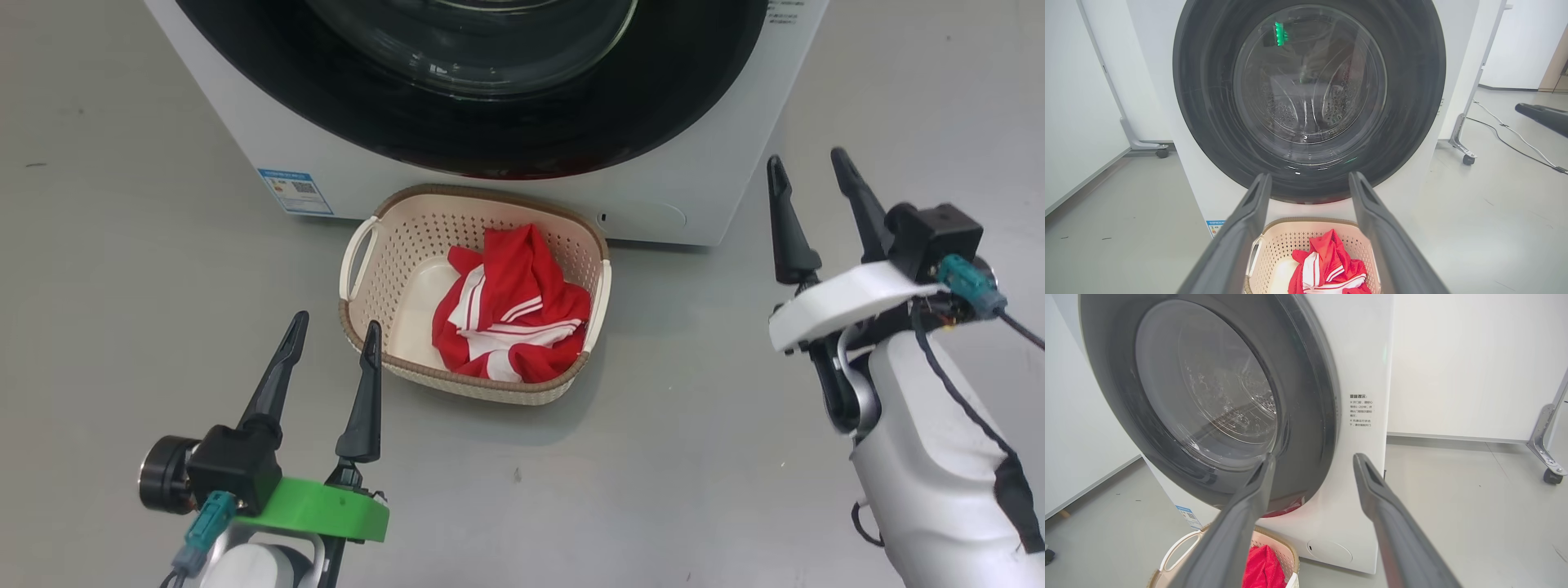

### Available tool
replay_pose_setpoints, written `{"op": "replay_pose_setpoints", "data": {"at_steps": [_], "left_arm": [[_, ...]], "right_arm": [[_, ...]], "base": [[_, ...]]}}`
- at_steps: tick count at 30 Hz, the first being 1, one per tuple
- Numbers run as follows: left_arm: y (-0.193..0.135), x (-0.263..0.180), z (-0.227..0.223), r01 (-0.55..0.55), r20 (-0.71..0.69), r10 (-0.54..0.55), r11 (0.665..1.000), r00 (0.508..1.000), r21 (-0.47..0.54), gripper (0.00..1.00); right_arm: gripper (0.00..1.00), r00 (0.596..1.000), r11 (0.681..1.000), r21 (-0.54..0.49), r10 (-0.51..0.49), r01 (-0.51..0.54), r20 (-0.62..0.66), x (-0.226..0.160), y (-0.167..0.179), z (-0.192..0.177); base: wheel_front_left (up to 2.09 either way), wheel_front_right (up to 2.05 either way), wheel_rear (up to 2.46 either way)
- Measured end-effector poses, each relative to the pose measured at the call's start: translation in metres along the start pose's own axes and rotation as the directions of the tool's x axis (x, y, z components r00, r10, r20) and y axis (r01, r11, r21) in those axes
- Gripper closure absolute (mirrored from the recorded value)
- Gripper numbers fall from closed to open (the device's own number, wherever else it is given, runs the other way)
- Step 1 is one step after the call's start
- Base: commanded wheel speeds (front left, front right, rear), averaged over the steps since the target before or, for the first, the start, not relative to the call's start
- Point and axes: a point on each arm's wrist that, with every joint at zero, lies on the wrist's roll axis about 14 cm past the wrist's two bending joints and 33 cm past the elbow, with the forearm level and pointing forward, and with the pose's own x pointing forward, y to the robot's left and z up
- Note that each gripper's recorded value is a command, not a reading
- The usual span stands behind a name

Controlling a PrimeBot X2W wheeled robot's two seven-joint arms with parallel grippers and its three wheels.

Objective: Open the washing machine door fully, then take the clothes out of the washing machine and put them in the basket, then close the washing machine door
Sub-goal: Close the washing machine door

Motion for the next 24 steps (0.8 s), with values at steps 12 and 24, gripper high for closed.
{"op": "replay_pose_setpoints", "data": {"at_steps": [12,24], "left_arm": [[-0.016,-0.019,-0.004,0.05,-0.023,-0.05,0.999,0.998,-0.023,0.0],[-0.032,-0.037,-0.009,0.108,-0.051,-0.11,0.993,0.993,-0.042,0.0]], "right_arm": [[0.0,0.991,0.991,0.019,-0.132,0.132,-0.012,-0.071,-0.013,-0.003],[0.0,0.98,0.98,0.012,-0.197,0.197,-0.001,-0.132,-0.007,0.0]], "base": [[0.0,0.0,0.0],[0.0,0.0,0.0]]}}
